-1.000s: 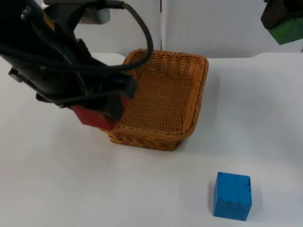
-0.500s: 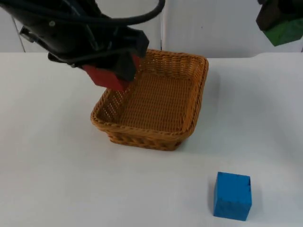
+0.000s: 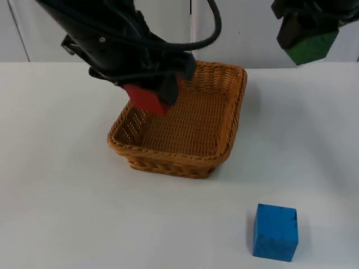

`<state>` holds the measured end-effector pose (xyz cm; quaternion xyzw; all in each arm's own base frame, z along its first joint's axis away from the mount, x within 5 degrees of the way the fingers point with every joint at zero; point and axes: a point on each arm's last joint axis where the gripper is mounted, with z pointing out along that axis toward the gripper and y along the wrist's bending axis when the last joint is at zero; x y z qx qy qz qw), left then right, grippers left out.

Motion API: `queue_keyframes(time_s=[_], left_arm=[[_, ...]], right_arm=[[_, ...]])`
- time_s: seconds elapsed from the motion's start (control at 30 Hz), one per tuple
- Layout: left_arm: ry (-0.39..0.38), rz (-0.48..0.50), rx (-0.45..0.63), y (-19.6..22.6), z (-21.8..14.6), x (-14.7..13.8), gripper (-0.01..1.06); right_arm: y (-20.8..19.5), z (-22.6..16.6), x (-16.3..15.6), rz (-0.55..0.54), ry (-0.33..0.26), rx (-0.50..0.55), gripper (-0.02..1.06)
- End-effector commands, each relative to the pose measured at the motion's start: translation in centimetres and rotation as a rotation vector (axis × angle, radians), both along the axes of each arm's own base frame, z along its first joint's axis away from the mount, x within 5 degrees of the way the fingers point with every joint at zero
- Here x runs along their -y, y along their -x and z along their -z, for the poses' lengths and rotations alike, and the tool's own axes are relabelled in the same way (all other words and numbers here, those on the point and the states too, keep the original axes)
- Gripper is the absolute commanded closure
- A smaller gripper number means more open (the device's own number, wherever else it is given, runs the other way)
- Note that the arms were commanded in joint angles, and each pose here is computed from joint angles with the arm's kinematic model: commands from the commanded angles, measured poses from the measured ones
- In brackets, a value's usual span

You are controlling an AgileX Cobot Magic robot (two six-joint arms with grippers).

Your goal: Pick up one cube with each hand and place exactly two cubes into the same basket, leaving the remaining cube outside.

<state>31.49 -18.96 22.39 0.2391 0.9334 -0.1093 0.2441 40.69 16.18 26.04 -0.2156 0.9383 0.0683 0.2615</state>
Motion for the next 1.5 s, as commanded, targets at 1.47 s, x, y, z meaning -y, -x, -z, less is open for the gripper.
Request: queue_keyframes(time_s=[1.47], left_arm=[[-0.123, 0.075, 0.009, -8.5, 10.5, 1.9, 1.05]], right_arm=[[-7.9, 9.4, -8.6, -0.108, -0.076, 0.047, 1.05]])
